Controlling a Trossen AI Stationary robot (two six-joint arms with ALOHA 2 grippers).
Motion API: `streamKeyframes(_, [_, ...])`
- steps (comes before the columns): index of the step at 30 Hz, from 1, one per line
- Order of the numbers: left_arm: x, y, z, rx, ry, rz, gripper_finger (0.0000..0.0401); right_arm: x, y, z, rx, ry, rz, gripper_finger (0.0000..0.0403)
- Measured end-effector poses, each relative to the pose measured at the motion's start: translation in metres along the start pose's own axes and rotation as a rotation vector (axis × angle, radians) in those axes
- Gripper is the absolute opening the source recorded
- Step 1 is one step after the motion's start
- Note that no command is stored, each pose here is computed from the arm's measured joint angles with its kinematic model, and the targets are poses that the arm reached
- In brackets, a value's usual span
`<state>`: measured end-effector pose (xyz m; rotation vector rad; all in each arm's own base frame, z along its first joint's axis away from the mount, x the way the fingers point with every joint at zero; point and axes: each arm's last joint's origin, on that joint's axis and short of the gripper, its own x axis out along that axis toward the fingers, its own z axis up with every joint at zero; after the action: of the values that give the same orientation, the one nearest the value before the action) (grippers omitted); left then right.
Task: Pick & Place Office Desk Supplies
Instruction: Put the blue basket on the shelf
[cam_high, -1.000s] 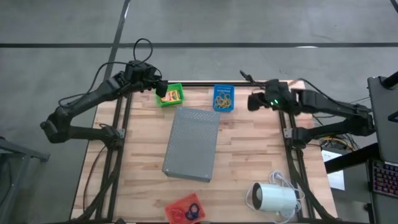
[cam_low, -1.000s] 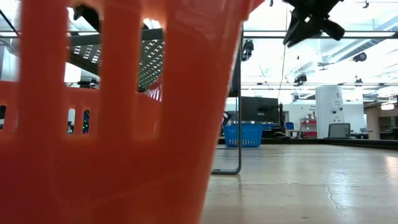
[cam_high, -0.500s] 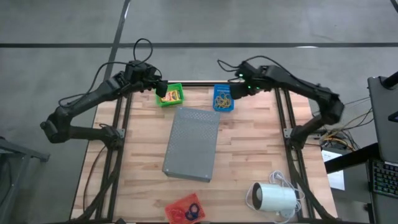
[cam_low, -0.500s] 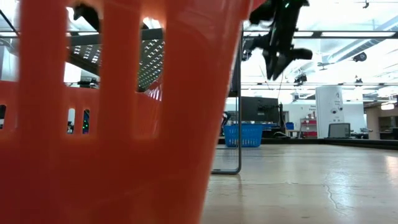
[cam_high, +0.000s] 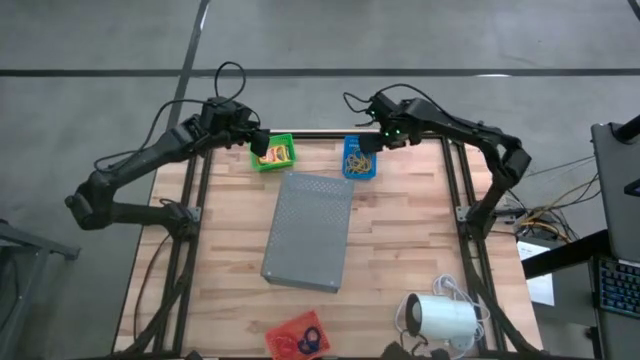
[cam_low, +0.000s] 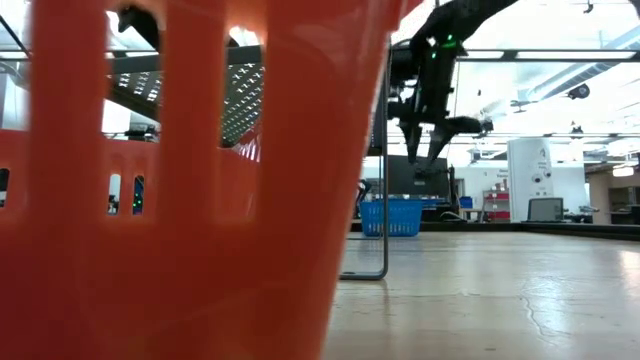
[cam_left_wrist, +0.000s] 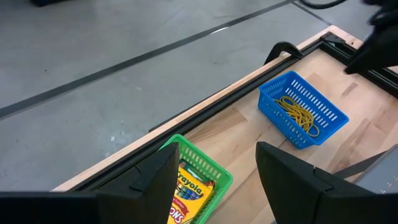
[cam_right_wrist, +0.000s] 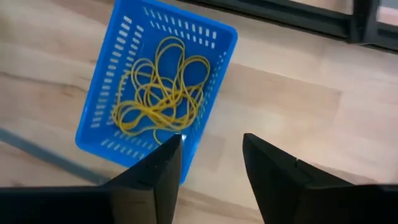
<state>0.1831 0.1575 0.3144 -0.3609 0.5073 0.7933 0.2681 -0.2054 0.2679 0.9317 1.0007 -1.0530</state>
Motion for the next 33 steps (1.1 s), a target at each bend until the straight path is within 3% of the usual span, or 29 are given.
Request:
streamKeyframes(12, [0.000,0.000,0.000,0.000,0.000,0.000,0.0220,0.052,-0.002,0.013,0.034,0.099,-0.047,0.0171])
streamKeyframes(22, [0.000,0.000,0.000,-0.001,0.000,0.000,0.0221,0.069,0.004,0.019,0.059,0.070,-0.022,0.0170])
streamKeyframes(33, [0.000,0.000,0.000,-0.003,0.000,0.000,0.0221,0.104,0.003,0.016,0.070,0.144,-0.086,0.0159])
